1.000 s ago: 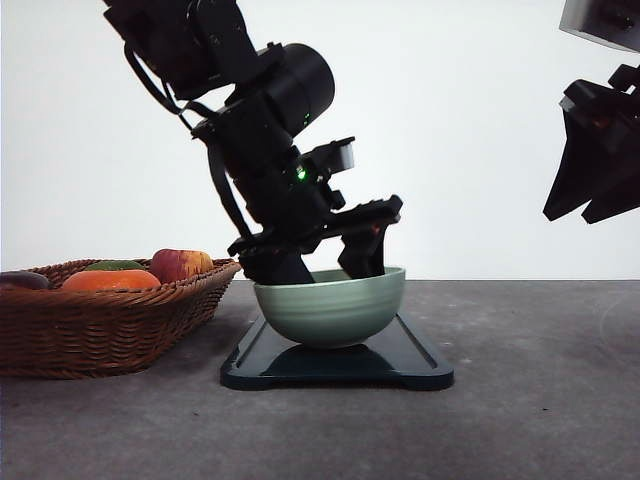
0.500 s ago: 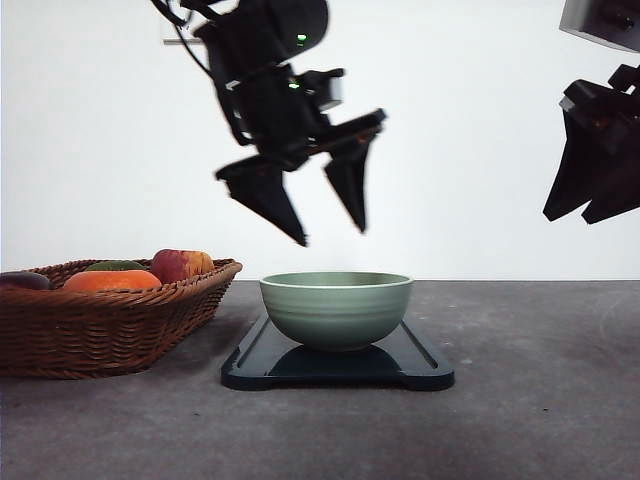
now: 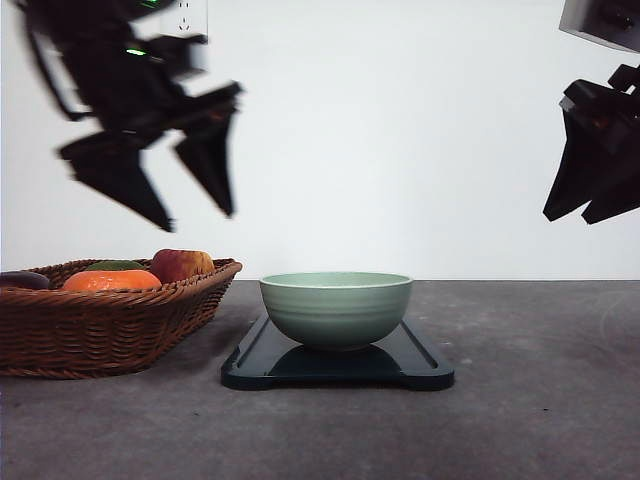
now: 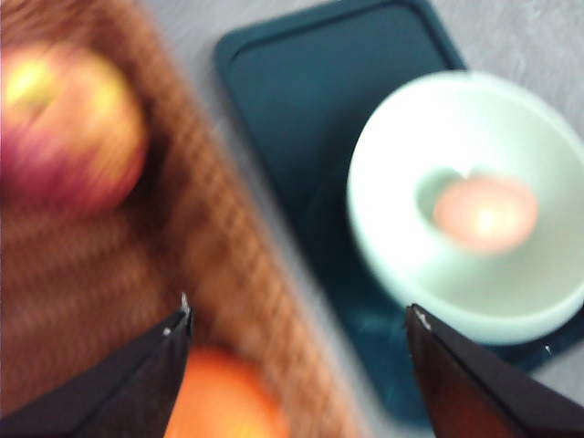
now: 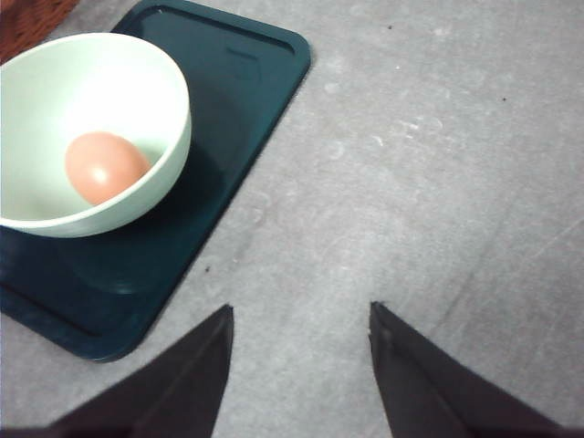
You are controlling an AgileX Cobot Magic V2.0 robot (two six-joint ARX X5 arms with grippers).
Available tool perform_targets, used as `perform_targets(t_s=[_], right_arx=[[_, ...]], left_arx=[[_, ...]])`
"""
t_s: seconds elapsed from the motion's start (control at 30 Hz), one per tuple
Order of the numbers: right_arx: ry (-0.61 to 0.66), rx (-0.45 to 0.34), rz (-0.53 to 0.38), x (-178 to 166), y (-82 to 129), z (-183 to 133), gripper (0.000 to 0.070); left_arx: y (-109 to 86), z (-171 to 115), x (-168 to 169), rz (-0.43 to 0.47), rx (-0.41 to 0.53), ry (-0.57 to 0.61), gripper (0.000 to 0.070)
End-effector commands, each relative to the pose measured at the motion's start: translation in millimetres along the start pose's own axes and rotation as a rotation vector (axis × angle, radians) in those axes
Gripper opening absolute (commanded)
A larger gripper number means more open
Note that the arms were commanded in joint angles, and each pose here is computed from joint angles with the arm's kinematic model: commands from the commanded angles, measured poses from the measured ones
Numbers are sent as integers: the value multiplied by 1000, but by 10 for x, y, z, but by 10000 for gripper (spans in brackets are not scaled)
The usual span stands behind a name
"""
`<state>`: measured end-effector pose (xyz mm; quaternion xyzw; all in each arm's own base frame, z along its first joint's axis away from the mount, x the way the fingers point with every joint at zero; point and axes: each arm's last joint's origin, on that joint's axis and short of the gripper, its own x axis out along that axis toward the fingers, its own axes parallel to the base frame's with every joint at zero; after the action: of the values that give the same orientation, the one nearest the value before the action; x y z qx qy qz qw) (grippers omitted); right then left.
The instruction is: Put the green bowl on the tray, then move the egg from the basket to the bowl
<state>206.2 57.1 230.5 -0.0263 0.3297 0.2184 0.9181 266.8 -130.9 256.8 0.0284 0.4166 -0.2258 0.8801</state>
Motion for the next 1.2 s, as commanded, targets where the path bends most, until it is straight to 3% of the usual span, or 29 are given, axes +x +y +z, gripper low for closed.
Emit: perform_targets(t_s=[0.0,0.33,0.6,0.7,0.73,0.77,0.8,0.83,0.87,1.17], right_arx=[[-7,-3,4,10,6,34,287],[-4,-3,6,10,6,31,287],[4,-2,5,10,6,23,287],[30,-5,4,10,6,-3,288],[39,-5,5,9,6,-12,271],[48,-3,5,9,7,-21,226],[54,-3,5,9,7,-26,139],[56,-4,6,8,7,-29,22],[57,-4,8,8,8,-29,7],[60,-3,6,8,7,-32,16]], left_arx=[[29,-118,-96,6,5,-29,467],[287,-790,-524,85,5,-103,466],[385,-915,-723,130,-63,-209,466],[391,-930,-727,132,-74,-197,465],[391,-938,-725,132,-76,-187,439],[391,-944,-722,132,-71,-180,370],[391,-950,-720,130,-71,-173,230],[390,-957,-719,128,-75,-166,36],[389,-958,-719,126,-76,-165,0],[389,-956,-722,126,-75,-167,0]])
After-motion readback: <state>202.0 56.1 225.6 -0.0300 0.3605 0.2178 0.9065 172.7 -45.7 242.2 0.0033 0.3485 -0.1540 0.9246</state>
